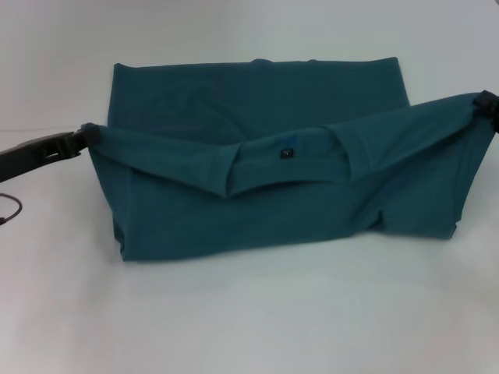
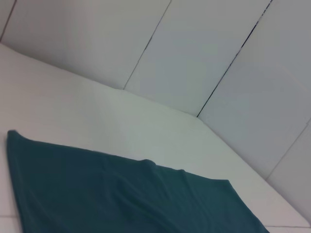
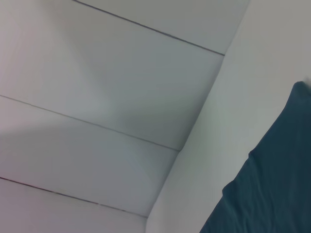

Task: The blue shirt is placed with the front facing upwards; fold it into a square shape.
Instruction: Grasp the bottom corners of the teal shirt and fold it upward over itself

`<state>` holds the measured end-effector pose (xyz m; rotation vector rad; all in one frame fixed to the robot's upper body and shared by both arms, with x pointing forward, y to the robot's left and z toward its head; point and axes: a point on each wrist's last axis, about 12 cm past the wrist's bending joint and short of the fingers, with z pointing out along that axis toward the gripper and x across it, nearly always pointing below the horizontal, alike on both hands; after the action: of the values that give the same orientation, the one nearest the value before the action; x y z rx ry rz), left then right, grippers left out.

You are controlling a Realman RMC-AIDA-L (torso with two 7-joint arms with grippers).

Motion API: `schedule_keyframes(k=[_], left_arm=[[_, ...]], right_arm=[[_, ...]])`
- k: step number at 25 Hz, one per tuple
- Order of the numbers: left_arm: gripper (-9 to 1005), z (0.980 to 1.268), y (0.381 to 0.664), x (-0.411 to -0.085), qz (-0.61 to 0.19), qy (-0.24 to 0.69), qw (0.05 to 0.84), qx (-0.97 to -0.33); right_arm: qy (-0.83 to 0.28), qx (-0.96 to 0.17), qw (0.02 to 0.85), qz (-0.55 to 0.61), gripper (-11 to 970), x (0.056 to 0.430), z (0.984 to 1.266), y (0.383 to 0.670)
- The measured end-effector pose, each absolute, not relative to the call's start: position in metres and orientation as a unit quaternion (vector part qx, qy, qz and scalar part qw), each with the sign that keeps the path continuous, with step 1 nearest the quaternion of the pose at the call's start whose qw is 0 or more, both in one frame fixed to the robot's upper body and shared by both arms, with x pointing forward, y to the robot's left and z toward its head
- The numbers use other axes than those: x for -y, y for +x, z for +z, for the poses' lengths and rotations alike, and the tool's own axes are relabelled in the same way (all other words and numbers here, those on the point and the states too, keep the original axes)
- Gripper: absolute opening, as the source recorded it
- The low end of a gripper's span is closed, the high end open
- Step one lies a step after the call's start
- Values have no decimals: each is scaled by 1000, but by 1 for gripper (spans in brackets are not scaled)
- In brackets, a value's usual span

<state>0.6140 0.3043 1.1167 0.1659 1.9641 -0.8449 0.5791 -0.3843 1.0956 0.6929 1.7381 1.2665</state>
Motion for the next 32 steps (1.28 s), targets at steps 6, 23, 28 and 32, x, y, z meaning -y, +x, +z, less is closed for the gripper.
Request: schedule_keyframes(k=[6, 23, 28, 32], left_arm=[[80, 1123, 629, -294, -324, 79, 484, -809], [102, 1129, 663, -272, -249, 100, 502, -822], [109, 1126, 666, -266, -239, 107, 503, -823], [114, 1121, 669, -260, -226, 109, 502, -827]], right_arm=[[282, -698, 435, 494, 120, 381, 1099, 590], [285, -710, 458, 452, 129, 373, 1107, 619], [287, -715, 459, 443, 132, 370, 1105, 622], [284, -724, 459, 430, 134, 365, 1103, 626]])
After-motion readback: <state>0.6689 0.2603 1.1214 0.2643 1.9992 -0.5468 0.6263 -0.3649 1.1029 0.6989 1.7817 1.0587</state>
